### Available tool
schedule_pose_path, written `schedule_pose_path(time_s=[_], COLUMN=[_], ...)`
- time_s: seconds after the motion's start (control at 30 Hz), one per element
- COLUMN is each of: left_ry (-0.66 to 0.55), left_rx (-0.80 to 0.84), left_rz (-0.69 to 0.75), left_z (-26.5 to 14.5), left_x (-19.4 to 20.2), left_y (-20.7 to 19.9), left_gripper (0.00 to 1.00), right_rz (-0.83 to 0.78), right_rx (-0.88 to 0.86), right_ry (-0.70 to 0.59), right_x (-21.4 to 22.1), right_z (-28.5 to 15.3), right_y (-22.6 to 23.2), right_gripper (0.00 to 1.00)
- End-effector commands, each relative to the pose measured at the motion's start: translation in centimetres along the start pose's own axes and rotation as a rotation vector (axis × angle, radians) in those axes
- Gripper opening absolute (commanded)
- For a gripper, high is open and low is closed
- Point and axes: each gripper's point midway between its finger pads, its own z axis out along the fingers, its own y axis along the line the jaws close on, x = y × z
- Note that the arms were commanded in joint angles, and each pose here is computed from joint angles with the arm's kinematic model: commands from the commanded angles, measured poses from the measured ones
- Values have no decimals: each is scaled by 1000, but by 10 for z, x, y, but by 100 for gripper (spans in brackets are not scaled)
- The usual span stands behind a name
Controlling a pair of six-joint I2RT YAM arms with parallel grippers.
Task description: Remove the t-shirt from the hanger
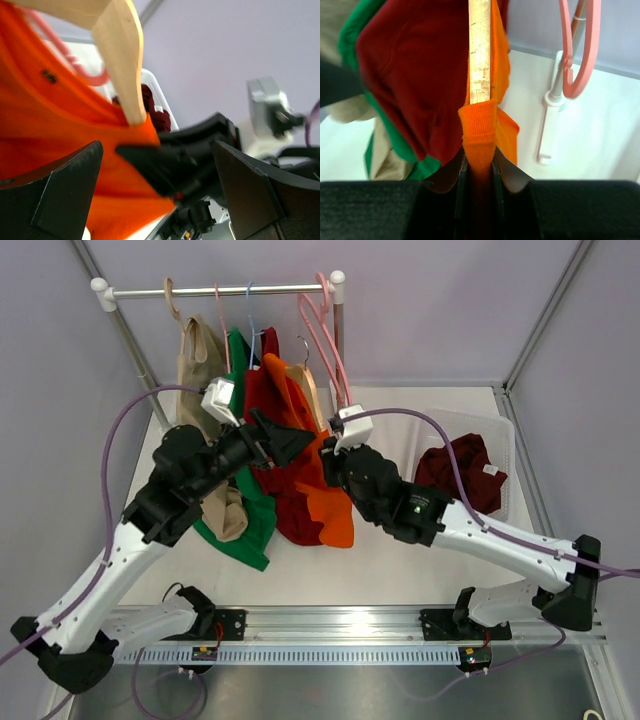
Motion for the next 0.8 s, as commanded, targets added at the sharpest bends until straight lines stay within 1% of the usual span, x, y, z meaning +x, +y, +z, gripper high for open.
schedule_pose_path(time_s=[0.0, 0.07, 0.17, 0.23, 0.3, 0.33, 0.4, 0.43, 0.53, 0.57, 0.6, 0.63, 0.67, 0.7, 0.73, 0.77], left_ry=[-35, -34, -50, -62, -65, -68, -88, -86, -90, -90, -92, -92, -127, -133, -134, -146], left_rx=[101, 118, 68, 58, 83, 97, 104, 110, 119, 121, 124, 126, 122, 126, 128, 139], left_rz=[34, 64, 95, 96, 77, 69, 71, 77, 77, 75, 76, 75, 72, 70, 70, 68], left_z=[22, 30, 51, 59, 66, 67, 68, 67, 64, 63, 60, 59, 59, 56, 55, 53], left_x=[-13, -13, -13, -14, -11, -9, -12, -10, -10, -9, -10, -9, -17, -19, -18, -21], left_y=[-36, -46, -36, -33, -36, -39, -44, -47, -51, -52, -53, -53, -54, -55, -55, -58], left_gripper=[98, 98, 98, 96, 93, 85, 78, 68, 52, 37, 28, 20, 4, 0, 0, 0], right_rz=[138, 146, 149, 148, 154, 153, 149, 145, 154, 156, 160, 162, 165, 160, 165, 159], right_rx=[-33, -46, -74, -89, -97, -106, -77, -72, -67, -69, -64, -61, -67, -74, -92, -125], right_ry=[-101, -107, -99, -97, -94, -93, -96, -91, -87, -84, -76, -74, -66, -55, -55, -43], right_x=[-33, -33, -31, -30, -28, -27, -25, -24, -21, -19, -17, -16, -13, -10, -12, -7], right_z=[-32, -45, -60, -68, -73, -77, -80, -82, -86, -87, -88, -89, -90, -92, -97, -100], right_y=[8, 10, 16, 20, 20, 23, 18, 17, 15, 15, 14, 13, 15, 16, 17, 22], right_gripper=[0, 0, 0, 0, 0, 0, 0, 0, 0, 0, 0, 2, 7, 16, 26, 50])
